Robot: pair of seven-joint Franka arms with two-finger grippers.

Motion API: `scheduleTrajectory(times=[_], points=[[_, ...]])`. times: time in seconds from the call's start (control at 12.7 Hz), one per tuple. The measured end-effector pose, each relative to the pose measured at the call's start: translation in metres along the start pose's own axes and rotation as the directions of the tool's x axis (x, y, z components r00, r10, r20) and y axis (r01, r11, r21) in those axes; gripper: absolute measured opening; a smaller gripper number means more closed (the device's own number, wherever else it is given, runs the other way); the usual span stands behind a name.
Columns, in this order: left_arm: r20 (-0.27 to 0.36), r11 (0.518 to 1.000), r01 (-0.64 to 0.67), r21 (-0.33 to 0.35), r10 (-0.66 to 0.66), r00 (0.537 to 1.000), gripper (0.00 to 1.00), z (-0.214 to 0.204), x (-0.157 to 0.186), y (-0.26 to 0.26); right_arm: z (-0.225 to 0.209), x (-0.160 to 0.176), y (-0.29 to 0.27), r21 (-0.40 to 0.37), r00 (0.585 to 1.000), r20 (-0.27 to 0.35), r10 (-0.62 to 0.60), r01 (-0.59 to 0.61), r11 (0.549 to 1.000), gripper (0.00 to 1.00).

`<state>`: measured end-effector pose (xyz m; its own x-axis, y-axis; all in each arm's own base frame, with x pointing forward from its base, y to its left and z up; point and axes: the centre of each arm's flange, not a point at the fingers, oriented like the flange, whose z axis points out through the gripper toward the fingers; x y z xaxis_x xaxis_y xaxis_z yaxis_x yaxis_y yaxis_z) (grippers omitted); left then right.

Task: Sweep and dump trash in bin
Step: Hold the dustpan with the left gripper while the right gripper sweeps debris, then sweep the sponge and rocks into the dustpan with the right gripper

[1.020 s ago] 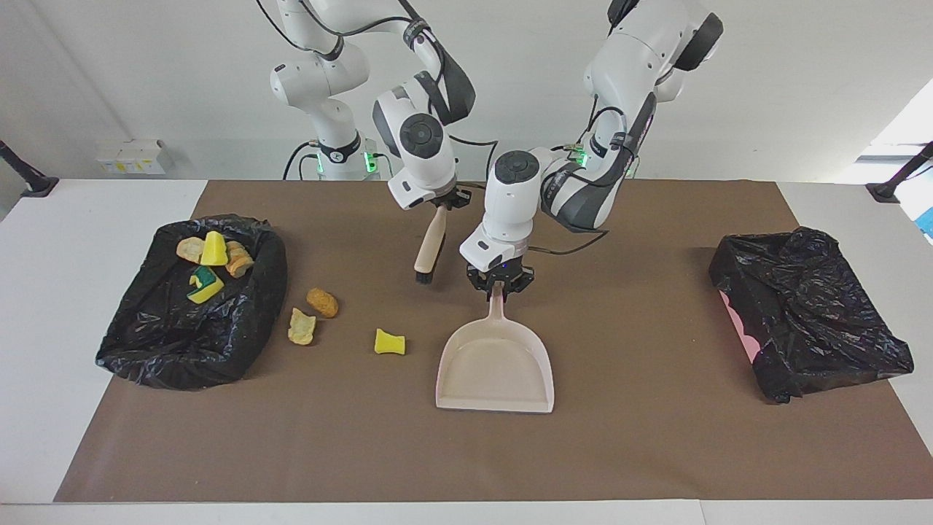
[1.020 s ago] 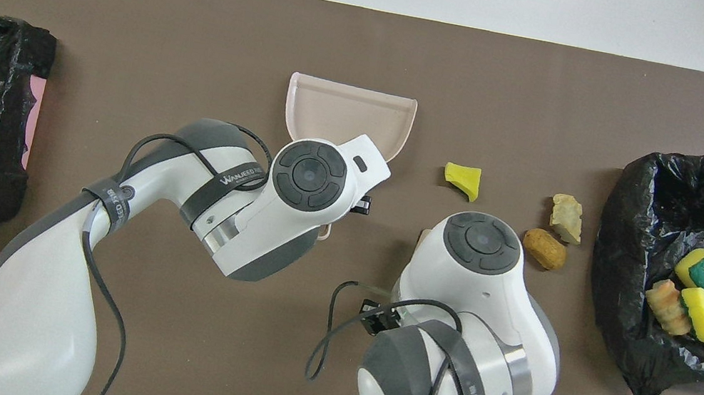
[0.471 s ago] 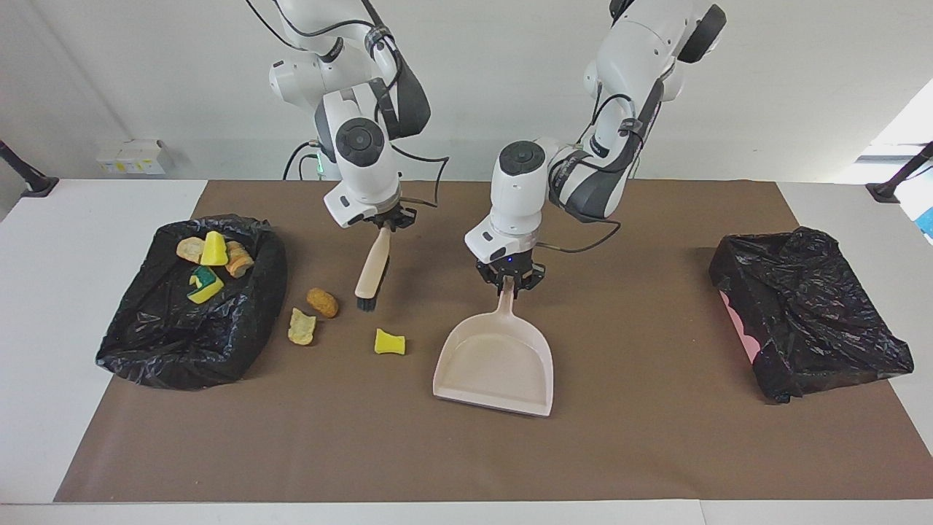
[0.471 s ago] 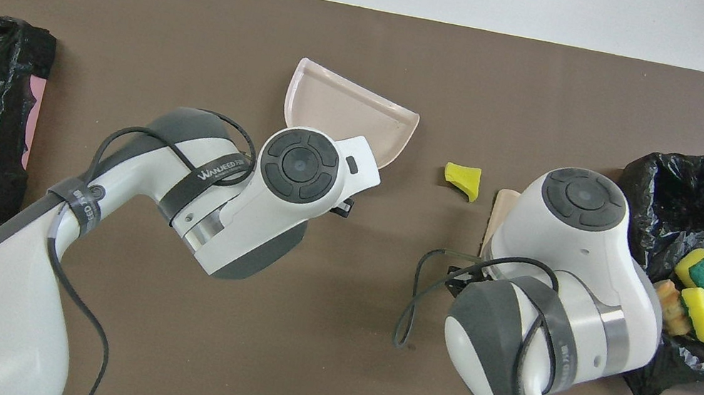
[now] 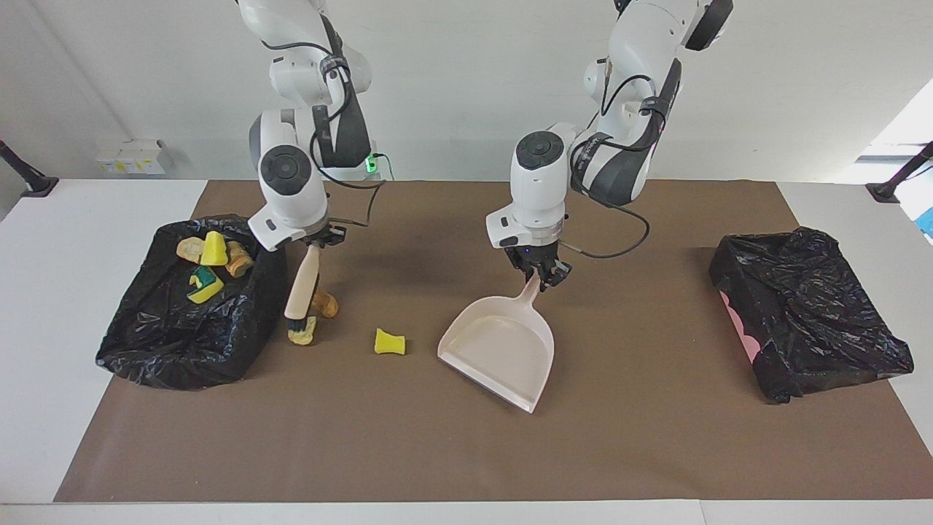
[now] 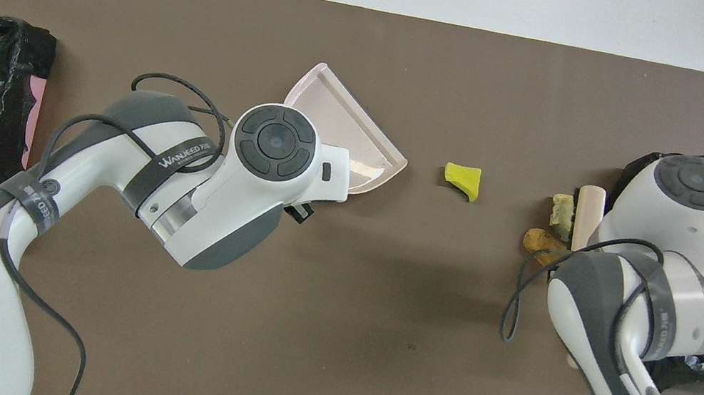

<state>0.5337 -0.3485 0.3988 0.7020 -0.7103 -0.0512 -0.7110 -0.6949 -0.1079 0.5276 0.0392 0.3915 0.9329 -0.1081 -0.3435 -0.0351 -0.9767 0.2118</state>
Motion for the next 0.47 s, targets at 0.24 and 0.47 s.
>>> scheduleTrajectory(times=[0.24,0.47], points=[[0.019,0.974,-0.225,-0.015,0.225,0.974,0.31,0.004,-0.005,-0.014,0.018,0.005,0.023,-0.026,0.999,0.041,-0.014,0.015,1.0,0.26],[0.011,0.922,-0.384,-0.048,0.385,0.923,0.31,0.006,-0.009,-0.025,0.042,0.014,0.022,-0.029,0.996,0.084,-0.026,0.028,0.999,0.26]])
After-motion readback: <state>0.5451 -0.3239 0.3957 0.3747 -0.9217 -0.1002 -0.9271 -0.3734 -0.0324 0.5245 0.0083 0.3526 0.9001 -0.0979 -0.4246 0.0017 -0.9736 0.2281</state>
